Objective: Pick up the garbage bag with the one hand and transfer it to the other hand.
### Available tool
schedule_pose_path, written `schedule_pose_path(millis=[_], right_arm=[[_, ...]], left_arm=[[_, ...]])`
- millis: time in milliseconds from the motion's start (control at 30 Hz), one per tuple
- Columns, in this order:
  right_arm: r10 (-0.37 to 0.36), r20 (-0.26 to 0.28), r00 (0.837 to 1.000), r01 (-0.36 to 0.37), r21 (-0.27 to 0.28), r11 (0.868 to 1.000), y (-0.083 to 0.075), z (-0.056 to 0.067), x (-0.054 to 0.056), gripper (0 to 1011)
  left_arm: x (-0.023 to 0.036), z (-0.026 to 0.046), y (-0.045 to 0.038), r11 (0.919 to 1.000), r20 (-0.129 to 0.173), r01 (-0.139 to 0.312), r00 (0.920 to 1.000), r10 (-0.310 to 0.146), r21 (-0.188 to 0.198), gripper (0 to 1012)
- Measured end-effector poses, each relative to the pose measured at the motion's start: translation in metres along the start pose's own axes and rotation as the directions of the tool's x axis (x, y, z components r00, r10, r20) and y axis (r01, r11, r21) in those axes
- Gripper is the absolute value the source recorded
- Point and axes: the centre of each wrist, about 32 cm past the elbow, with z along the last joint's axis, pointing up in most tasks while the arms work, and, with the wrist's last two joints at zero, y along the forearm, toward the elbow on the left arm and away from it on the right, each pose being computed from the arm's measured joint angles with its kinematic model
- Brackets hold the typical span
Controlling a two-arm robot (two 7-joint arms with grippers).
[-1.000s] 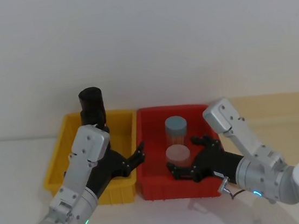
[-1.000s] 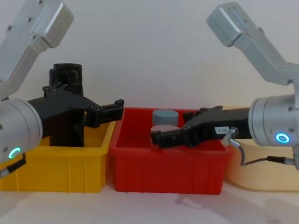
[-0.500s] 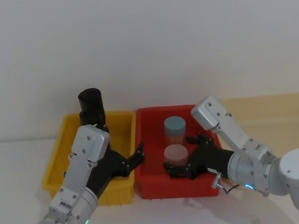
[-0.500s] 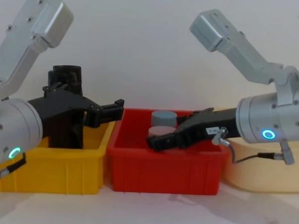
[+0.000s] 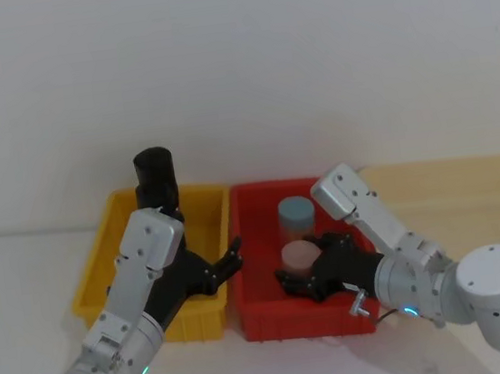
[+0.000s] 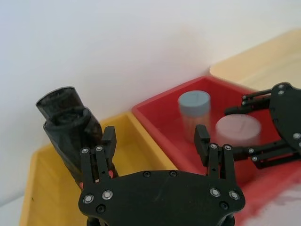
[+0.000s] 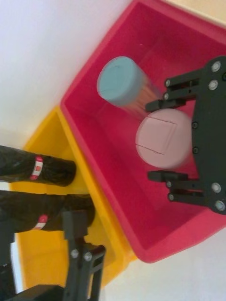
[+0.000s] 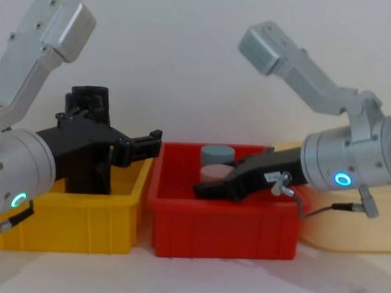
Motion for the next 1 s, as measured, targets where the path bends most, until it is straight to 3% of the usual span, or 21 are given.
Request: schedule_pose_path(millis=[133, 1000], right_arm=[[0.001, 0.001, 1.0, -0.001, -0.002, 1.0, 0.0008, 0.0009, 0.0002, 694], [-0.001, -0.001, 1.0, 0.001, 0.003, 1.0, 0.0012, 0.0001, 0.0012, 694]], left_arm=[[0.0, 0.0, 0.0, 1.0, 0.0, 0.0, 1.0, 0.0, 0.0, 1001], [0.0, 0.0, 0.0, 1.0, 0.0, 0.0, 1.0, 0.0, 0.0, 1001]])
